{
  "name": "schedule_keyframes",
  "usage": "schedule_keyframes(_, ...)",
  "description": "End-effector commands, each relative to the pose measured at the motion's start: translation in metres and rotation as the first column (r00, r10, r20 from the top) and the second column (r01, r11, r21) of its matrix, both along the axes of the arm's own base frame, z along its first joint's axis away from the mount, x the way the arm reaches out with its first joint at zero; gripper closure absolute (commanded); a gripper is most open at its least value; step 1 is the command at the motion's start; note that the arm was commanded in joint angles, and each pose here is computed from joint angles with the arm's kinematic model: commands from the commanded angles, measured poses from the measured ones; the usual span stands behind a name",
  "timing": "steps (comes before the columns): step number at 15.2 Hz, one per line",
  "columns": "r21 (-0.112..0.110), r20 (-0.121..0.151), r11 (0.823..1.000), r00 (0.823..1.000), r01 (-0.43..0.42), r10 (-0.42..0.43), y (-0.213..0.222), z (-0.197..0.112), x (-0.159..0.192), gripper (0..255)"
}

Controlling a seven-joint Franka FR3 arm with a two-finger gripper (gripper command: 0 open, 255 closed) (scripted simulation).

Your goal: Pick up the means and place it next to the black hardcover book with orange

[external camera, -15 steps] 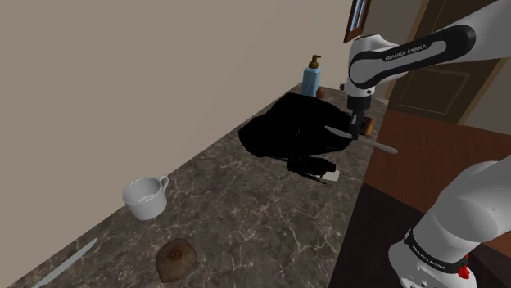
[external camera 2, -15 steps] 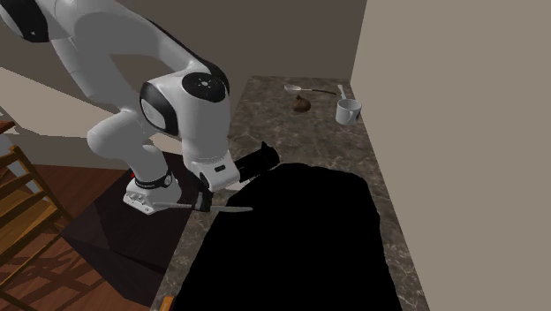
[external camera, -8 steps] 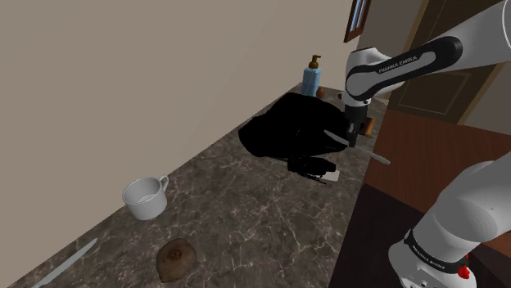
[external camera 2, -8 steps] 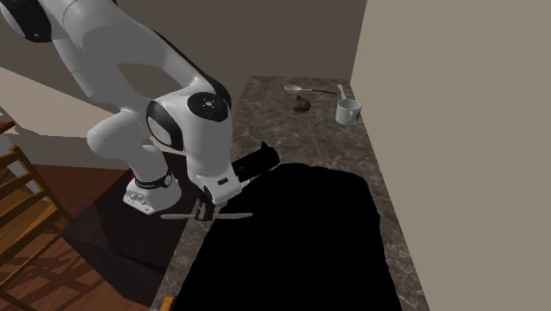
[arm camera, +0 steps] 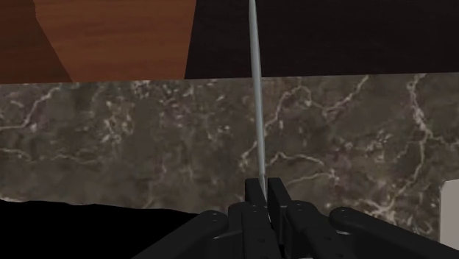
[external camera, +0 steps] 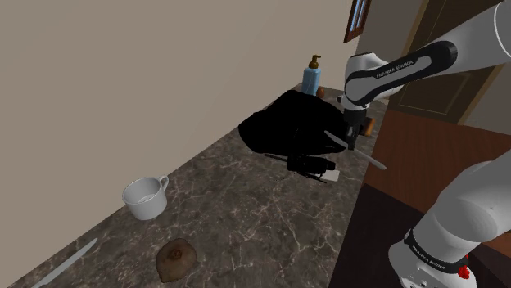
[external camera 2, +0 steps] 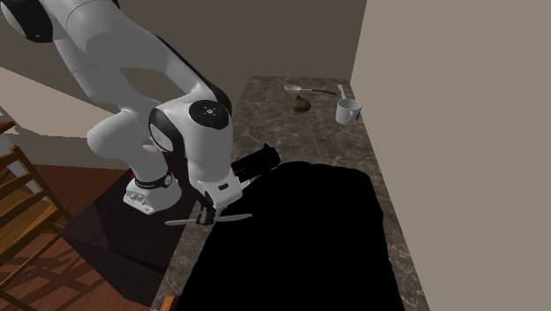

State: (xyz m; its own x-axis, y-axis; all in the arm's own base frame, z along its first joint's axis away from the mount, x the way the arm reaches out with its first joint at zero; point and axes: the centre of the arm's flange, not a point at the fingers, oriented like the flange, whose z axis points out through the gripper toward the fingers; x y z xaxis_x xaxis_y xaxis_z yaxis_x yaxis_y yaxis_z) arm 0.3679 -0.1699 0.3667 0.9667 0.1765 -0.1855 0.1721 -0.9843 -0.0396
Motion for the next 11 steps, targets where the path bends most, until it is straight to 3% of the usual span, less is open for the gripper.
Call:
schedule_keyframes(1, 0.001, -0.003, 1.0, 1.0, -0.001, 0.001, 0.001, -0.002, 0.0, 255)
schedule_keyframes(2, 0.001, -0.003, 1.0, 1.0, -0.001, 0.001, 0.001, -0.002, 0.0, 255)
schedule_keyframes(3, 0.001, -0.003, 1.0, 1.0, -0.001, 0.001, 0.001, -0.002, 0.0, 0)
schedule_keyframes(8, 0.001, -0.003, 1.0, 1.0, -0.001, 0.001, 0.001, -0.002, 0.0, 0)
schedule_keyframes(11, 0.001, -0.003, 1.0, 1.0, -0.001, 0.001, 0.0, 0.037, 0.008, 0)
